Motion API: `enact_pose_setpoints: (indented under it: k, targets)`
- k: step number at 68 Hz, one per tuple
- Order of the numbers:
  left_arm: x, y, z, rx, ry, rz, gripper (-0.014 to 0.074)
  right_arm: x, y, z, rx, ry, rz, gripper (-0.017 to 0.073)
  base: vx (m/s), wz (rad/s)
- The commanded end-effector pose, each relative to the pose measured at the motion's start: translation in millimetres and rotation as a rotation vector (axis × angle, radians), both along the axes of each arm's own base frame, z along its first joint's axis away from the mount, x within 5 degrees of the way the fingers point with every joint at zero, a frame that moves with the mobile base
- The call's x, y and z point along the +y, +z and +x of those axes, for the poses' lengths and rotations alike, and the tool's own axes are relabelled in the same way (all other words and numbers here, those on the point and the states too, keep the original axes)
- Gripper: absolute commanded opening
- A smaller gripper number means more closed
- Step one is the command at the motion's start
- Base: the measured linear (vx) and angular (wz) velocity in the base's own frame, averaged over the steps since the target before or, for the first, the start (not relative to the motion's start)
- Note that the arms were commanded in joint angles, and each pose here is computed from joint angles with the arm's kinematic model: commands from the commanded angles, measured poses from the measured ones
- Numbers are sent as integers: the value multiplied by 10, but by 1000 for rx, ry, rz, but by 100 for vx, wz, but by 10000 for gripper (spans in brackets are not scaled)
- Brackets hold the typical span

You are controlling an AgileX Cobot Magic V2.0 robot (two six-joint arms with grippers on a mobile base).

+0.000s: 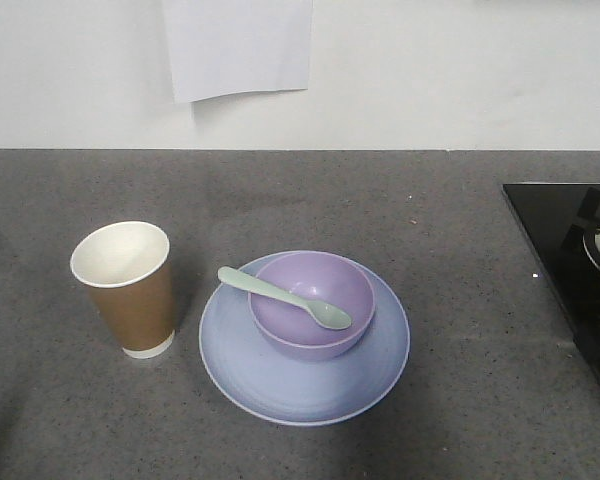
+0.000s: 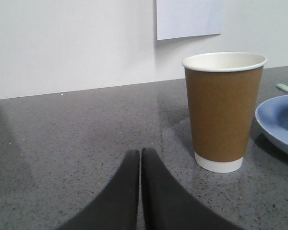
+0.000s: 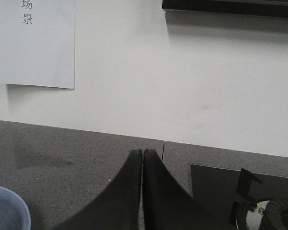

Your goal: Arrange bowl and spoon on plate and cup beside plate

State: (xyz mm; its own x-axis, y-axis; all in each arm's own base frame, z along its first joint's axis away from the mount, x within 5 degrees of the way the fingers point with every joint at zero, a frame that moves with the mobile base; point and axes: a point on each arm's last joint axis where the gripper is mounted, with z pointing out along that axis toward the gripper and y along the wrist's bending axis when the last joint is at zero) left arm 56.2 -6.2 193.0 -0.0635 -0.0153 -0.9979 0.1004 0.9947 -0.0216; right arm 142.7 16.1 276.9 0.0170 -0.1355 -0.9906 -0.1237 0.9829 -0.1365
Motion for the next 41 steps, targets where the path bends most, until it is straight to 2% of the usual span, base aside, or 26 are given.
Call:
enact_pose_setpoints:
  k: [1,41]
  targets:
    - [6,-23,1,-61,8,-33,-7,7,159,3,-104,8,-4,-5,0,0]
    - [6,-23,1,-61,8,-33,-7,7,159,3,-104,8,-4,-5,0,0]
